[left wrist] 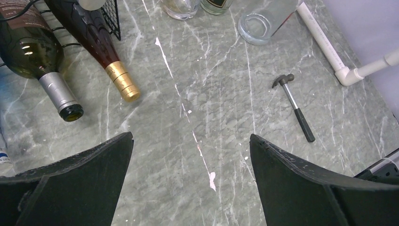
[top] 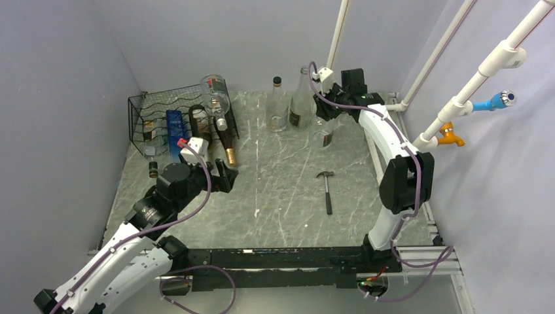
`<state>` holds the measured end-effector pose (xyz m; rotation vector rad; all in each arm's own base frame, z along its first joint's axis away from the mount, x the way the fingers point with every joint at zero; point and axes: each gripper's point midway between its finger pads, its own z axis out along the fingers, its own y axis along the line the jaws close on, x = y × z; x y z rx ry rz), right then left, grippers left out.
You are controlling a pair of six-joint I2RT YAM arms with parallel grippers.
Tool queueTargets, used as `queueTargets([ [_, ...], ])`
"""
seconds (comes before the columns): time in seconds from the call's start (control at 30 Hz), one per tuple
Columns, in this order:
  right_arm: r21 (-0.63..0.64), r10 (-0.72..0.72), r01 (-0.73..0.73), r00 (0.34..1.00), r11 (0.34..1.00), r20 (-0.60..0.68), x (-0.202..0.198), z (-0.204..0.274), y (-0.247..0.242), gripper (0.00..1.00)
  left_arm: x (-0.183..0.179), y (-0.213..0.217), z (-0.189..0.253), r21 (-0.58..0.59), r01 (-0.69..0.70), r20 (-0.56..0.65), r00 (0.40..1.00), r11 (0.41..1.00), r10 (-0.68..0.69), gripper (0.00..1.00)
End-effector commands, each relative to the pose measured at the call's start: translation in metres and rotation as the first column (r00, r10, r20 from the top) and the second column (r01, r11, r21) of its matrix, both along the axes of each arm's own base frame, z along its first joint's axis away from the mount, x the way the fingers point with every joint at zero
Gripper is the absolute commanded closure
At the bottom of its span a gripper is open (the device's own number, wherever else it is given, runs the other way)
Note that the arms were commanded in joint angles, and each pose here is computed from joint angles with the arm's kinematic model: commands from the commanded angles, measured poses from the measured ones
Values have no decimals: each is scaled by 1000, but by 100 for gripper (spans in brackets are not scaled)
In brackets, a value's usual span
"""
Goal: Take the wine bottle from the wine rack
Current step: Place the wine bottle at the center of the board.
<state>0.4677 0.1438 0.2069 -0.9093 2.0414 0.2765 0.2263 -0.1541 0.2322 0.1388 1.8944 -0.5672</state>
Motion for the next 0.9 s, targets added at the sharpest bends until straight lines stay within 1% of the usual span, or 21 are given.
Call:
queueTargets([
  [0.0, 108, -87, 55, 943, 993, 321, 46, 104, -3, 100, 2, 6, 7, 1, -24, 34, 999, 1000, 24, 1],
  [0.27, 131, -155, 118, 932, 984, 326, 62, 101, -13, 100, 3, 6, 7, 2, -25, 31, 999, 1000, 25, 0],
  [0.4, 137, -164, 126, 933, 983, 320, 66, 97, -16, 100, 2, 7, 8, 2, -29, 34, 999, 1000, 29, 0],
  [0.6, 160, -164, 121, 942, 980, 293, 67, 88, -17, 83, 2, 6, 9, -1, -25, 32, 999, 1000, 25, 0],
  [0.7, 174, -159, 114, 948, 978, 274, 65, 83, -16, 70, 2, 6, 10, -3, -25, 33, 999, 1000, 25, 1],
  [0.87, 186, -153, 107, 955, 977, 255, 61, 79, -15, 57, 2, 6, 11, -1, -21, 30, 999, 1000, 22, 0],
])
